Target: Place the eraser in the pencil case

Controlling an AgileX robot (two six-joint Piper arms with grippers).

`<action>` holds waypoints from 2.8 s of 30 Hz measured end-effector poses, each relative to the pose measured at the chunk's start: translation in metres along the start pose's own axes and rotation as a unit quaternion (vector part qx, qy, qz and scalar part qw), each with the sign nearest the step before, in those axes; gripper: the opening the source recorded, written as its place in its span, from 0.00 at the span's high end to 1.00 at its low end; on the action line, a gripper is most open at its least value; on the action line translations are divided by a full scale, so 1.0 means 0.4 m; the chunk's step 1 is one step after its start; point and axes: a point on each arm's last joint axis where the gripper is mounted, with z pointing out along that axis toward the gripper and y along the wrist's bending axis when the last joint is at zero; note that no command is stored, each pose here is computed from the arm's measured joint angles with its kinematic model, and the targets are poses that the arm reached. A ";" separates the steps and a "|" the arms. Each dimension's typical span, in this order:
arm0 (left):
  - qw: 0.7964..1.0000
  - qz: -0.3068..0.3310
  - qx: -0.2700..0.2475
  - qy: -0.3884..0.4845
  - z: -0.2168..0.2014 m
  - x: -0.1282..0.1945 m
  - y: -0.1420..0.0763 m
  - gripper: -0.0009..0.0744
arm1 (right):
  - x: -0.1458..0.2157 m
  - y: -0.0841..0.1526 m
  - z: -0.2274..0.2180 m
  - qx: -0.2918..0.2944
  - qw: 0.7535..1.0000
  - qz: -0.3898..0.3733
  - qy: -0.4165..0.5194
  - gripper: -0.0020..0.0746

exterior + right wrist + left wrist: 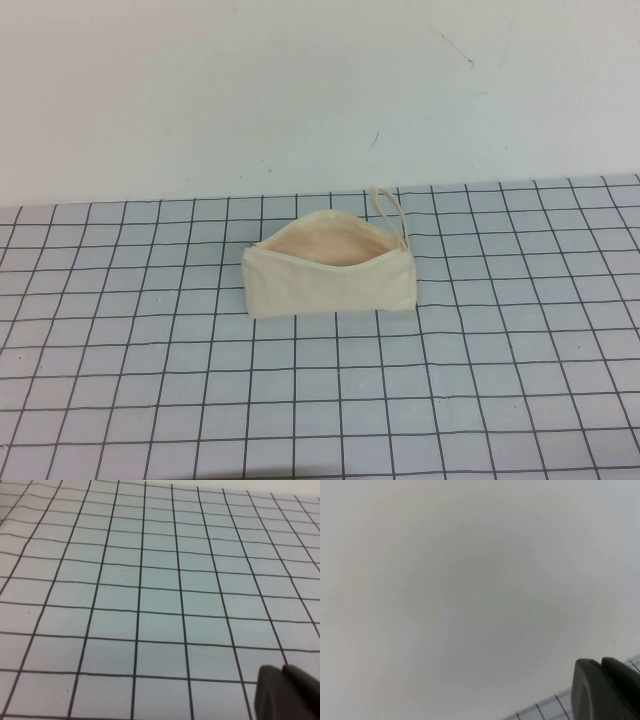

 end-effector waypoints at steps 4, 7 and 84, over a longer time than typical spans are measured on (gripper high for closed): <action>1.000 -0.014 0.019 0.006 -0.007 0.113 -0.028 0.99 | 0.000 0.000 0.000 0.000 1.000 0.000 0.000 0.98; 0.999 -0.016 0.030 0.017 -0.014 0.197 -0.046 0.99 | 0.000 0.000 0.000 0.000 1.000 0.000 0.000 0.98; 0.962 -0.247 -0.103 0.060 -0.135 0.996 -0.152 0.99 | 0.000 0.000 0.000 0.000 1.000 0.000 0.000 0.98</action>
